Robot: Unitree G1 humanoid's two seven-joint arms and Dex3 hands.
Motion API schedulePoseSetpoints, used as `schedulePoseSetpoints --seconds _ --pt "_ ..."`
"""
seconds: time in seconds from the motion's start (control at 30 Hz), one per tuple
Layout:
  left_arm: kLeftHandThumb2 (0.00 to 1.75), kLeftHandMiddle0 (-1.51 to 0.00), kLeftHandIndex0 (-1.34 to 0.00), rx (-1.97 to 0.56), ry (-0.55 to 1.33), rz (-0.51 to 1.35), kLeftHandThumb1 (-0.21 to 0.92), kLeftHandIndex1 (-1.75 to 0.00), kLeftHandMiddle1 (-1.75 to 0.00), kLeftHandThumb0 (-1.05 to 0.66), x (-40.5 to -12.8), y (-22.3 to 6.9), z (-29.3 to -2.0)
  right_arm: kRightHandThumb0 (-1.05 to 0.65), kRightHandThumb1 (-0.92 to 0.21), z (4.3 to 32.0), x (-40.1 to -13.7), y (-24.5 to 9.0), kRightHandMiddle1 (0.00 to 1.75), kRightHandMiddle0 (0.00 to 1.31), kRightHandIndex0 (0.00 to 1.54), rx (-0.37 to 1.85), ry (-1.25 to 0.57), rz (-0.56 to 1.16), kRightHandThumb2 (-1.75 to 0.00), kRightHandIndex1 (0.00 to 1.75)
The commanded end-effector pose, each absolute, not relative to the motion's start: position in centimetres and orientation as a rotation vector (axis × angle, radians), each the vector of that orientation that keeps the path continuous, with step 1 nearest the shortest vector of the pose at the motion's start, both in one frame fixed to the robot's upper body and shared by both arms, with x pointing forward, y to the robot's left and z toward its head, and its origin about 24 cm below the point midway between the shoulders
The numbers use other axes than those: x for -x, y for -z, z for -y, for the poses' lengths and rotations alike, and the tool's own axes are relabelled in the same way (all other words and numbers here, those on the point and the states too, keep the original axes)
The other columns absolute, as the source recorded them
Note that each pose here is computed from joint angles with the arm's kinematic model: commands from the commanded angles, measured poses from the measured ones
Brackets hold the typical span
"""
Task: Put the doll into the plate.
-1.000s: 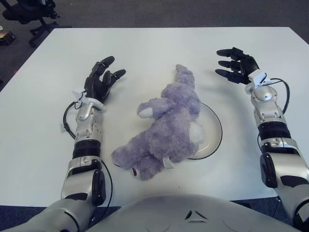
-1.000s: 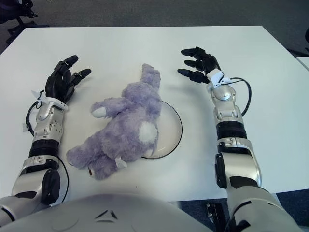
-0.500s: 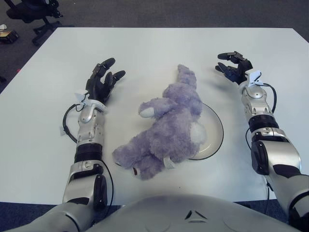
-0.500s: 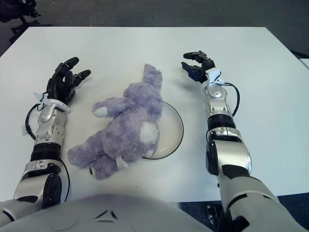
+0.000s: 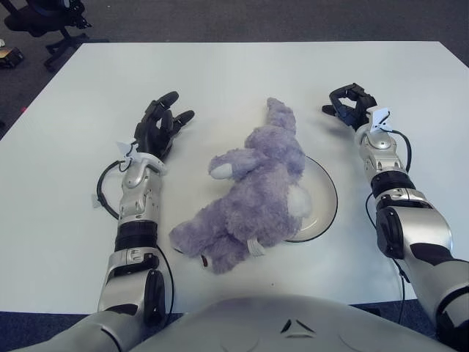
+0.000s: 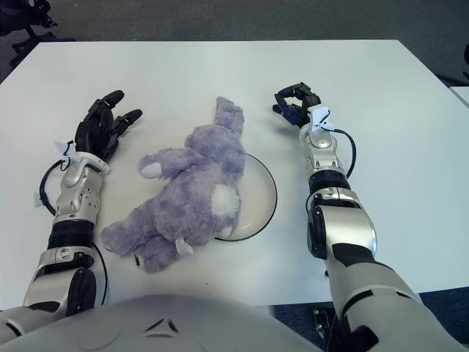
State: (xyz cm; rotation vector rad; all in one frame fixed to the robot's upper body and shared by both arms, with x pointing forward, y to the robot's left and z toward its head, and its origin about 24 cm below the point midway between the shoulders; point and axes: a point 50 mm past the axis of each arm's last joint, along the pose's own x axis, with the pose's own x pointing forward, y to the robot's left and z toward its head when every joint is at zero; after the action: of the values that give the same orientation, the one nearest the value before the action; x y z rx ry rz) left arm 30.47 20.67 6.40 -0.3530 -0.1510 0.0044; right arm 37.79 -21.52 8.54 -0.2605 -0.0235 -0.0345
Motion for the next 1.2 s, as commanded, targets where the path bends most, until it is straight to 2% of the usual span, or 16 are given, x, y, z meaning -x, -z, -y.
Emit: schedulePoseSetpoints --seconds 0.0,0.83,0.97,1.17 --pt "0.42 -0.54 -0.29 0.379 -0.029 0.113 0.92 -1.62 -0.91 -0.35 -30.1 -5.6 -20.6 -0.35 -0.92 21.0 -37.6 -7.3 1.52 0.41 0.85 0.279 0.003 -0.039 -0.32 0.67" --pt "0.42 -0.54 -0.29 0.409 -0.036 0.105 0.92 -1.63 -1.07 -0.35 -30.2 -5.4 -19.7 -0.36 -0.92 19.9 -36.6 -6.4 1.51 0.43 0.94 0.261 -0.009 -0.025 -0.31 0.71" --pt "0.42 -0.54 -0.3 0.415 -0.037 0.103 0.92 -1.63 -1.08 -0.35 -30.2 -5.3 -19.6 -0.36 -0.92 19.6 -36.4 -6.2 1.5 0.44 0.95 0.257 -0.014 -0.022 -0.3 0.78" --pt "0.41 -0.54 -0.31 0.421 -0.039 0.103 0.92 -1.62 -1.09 -0.35 -30.2 -5.3 -19.5 -0.36 -0.92 19.0 -36.1 -6.0 1.49 0.44 0.9 0.258 -0.022 -0.027 -0.29 1.02"
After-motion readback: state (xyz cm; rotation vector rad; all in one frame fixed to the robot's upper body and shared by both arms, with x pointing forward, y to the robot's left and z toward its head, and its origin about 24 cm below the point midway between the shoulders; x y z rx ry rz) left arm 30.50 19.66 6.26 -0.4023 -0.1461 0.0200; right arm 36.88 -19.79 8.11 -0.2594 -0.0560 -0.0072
